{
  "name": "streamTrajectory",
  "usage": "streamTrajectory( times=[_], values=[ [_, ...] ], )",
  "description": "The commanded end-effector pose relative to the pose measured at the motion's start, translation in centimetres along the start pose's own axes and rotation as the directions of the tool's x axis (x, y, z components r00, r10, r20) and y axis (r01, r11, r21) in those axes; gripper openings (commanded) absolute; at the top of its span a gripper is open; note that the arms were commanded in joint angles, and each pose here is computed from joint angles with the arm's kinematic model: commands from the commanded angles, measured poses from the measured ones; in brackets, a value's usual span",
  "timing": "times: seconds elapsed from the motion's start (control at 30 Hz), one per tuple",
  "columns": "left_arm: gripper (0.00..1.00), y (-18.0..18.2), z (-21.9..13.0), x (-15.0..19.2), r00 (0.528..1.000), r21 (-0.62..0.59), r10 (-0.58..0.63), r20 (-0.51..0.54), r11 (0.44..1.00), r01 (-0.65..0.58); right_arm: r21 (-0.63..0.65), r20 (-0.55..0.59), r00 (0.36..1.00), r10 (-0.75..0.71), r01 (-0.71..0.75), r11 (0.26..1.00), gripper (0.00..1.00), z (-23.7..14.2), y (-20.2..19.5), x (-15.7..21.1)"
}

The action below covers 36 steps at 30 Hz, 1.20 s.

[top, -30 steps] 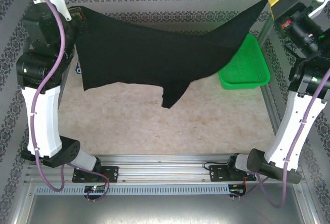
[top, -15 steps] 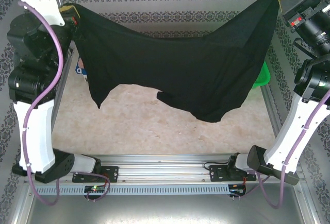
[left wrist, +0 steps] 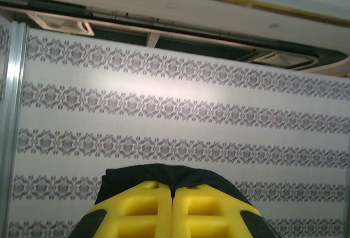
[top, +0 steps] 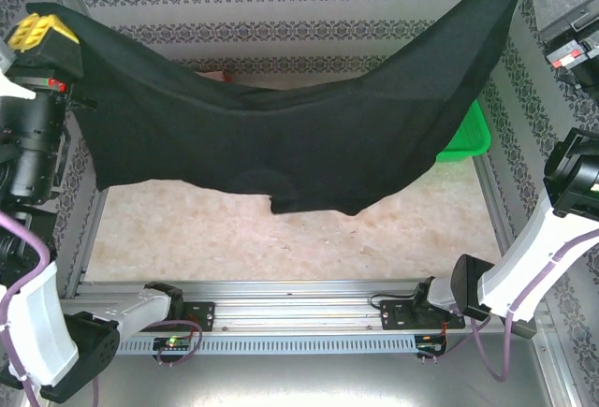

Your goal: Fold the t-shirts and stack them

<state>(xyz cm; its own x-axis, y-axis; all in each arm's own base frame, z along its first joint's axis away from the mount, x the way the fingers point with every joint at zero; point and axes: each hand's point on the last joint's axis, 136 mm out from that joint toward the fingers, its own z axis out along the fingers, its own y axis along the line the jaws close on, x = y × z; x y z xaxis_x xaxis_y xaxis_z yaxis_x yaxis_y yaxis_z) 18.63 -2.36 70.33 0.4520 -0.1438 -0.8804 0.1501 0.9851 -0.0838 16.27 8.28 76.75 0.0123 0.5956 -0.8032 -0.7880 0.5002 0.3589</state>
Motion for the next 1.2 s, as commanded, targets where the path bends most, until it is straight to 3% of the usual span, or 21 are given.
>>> streamTrajectory(
  times=[0.0, 0.23, 0.43, 0.57, 0.73, 1.0, 1.17],
  values=[
    [0.00, -0.8, -0.6, -3.2, 0.993, 0.047, 0.018, 0.114, 0.999, -0.024, -0.067, 0.072, 0.996, -0.042, 0.047, 0.997, 0.00, -0.2, 2.9, -1.5],
    [0.00, -0.6, -1.0, -3.7, 0.993, 0.032, 0.034, 0.114, 0.999, -0.038, -0.058, 0.080, 0.997, -0.011, 0.016, 0.998, 0.00, -0.2, 2.5, -1.7],
    [0.00, 0.6, 1.9, 2.1, 0.996, -0.034, 0.083, -0.045, 0.996, -0.085, 0.052, 0.049, 0.996, 0.077, -0.080, 0.995, 0.00, 0.3, -4.0, -0.2],
    [0.00, 1.4, 4.0, 8.0, 0.977, -0.058, 0.125, -0.170, 0.989, -0.137, 0.115, -0.006, 0.987, 0.158, -0.157, 0.981, 0.00, 1.2, -9.9, 2.3],
    [0.00, 2.9, 6.0, 17.5, 0.920, -0.091, 0.163, -0.356, 0.974, -0.208, 0.257, -0.081, 0.968, 0.237, -0.209, 0.943, 0.00, 2.1, -18.9, 7.7],
    [0.00, 7.9, 7.3, 32.6, 0.799, -0.162, 0.118, -0.590, 0.952, -0.260, 0.510, -0.177, 0.908, 0.378, -0.244, 0.825, 0.00, 2.0, -35.3, 20.1],
    [0.00, 10.5, 8.0, 40.4, 0.702, -0.143, 0.113, -0.703, 0.945, -0.295, 0.659, -0.295, 0.830, 0.474, -0.183, 0.730, 0.00, 2.7, -42.3, 29.2]
  ],
)
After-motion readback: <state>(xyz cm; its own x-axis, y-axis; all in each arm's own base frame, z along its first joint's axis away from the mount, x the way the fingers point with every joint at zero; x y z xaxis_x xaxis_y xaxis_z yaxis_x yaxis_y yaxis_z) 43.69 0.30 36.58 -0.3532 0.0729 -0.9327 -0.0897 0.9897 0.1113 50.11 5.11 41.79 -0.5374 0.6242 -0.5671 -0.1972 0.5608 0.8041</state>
